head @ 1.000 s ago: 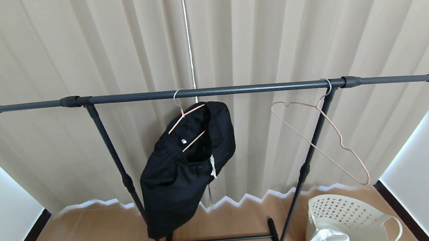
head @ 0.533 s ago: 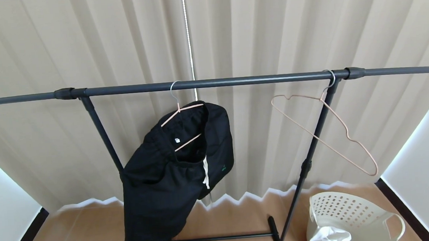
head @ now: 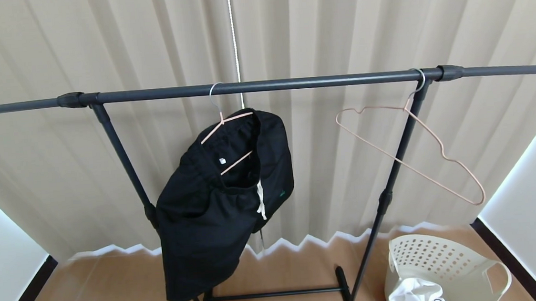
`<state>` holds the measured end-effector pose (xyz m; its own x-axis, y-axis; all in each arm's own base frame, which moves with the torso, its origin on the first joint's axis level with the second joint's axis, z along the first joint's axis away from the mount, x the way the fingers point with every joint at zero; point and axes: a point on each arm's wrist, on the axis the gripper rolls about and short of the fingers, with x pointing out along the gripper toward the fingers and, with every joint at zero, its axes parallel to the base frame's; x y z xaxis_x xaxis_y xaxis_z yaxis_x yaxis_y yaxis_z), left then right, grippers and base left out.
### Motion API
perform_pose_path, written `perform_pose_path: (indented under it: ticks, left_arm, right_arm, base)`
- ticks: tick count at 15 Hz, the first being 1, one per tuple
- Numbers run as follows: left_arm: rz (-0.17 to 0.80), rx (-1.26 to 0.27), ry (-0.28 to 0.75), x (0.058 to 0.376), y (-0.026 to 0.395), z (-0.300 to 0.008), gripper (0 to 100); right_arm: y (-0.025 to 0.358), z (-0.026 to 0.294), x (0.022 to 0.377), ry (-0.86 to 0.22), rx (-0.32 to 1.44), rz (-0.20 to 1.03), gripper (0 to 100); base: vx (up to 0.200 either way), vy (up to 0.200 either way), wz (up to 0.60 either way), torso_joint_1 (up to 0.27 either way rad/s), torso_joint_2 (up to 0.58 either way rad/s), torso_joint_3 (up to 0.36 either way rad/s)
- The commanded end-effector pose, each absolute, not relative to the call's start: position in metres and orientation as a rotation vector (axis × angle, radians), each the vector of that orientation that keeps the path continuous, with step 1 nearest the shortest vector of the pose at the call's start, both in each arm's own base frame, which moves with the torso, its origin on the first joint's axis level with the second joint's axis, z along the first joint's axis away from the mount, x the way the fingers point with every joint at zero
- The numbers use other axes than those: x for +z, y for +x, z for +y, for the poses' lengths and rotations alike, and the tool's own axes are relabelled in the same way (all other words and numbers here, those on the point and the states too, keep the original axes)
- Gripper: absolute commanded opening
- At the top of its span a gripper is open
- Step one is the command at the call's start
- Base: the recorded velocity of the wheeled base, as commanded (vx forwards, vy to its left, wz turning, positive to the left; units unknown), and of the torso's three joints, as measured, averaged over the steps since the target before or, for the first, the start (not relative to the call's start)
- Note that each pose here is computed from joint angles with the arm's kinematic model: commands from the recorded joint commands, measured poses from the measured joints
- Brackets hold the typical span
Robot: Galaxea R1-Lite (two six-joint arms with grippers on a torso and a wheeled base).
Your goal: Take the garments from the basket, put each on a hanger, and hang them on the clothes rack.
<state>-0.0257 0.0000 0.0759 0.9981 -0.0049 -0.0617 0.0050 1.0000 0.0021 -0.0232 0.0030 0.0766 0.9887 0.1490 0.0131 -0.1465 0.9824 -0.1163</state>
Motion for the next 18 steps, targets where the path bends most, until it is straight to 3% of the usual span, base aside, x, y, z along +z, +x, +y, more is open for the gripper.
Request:
perform_pose_path:
  ticks: [1, 8, 18]
  left_arm:
    - [0.061, -0.005, 0.000, 0.0764, -0.0256, 0.0000, 100]
    - [0.059, -0.046, -0.014, 0.0775, -0.0260, -0.0010, 100]
    - [0.059, -0.047, -0.014, 0.0775, -0.0260, -0.0010, 100]
  right_arm:
    - [-0.0231, 0.0030, 0.0767, -0.116, 0.149, -0.021, 100]
    - [-0.0231, 0.0030, 0.0767, -0.116, 0.149, -0.021, 100]
    - [-0.0231, 0.0030, 0.0767, -0.116, 0.149, -0.021, 100]
  base:
    - [0.000, 0.000, 0.00, -0.149, 0.36, 0.203]
    - [0.000, 0.000, 0.00, -0.163, 0.40, 0.236]
    - [0.000, 0.000, 0.00, -0.192, 0.53, 0.333]
